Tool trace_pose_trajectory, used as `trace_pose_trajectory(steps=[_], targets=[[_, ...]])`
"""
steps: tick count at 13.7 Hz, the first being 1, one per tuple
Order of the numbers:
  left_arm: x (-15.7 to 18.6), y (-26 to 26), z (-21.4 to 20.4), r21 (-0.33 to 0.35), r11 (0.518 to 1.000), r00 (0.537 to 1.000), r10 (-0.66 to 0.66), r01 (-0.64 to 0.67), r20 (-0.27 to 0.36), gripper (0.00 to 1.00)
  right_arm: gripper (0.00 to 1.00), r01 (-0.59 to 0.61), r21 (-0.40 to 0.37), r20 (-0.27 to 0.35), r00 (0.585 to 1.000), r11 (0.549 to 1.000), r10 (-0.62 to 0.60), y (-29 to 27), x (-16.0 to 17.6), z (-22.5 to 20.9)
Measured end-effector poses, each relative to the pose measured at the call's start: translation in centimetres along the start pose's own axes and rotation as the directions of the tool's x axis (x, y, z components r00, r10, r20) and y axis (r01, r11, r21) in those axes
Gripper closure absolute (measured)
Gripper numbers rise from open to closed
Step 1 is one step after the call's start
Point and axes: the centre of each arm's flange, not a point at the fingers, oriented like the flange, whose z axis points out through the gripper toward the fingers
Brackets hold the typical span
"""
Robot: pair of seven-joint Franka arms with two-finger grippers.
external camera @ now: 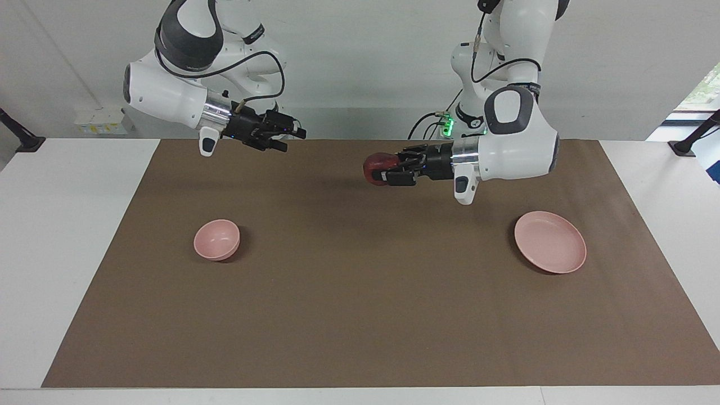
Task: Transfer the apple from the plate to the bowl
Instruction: 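Lift the apple with the left gripper while the right gripper approaches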
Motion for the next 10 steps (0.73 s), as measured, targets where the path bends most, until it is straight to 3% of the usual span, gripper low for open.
trace_pose_trajectory(steps=[3,6,10], targets=[[0.0,-0.6,3.5,-0.047,0.997,0.994,-0.060,0.065,0.094,0.28,0.00,-0.094,0.087,0.012,0.996,0.992,0.093,-0.8,-0.3,0.0],[-0.1,-1.1,4.4,-0.088,0.978,0.967,-0.172,0.191,0.189,0.28,0.00,-0.124,0.135,0.026,0.992,0.983,0.121,-1.0,-0.4,0.1],[-1.7,-1.7,7.6,-0.118,0.911,0.901,-0.360,0.395,0.242,0.28,0.00,-0.172,0.227,0.053,0.985,0.959,0.164,-0.3,-0.2,0.8]])
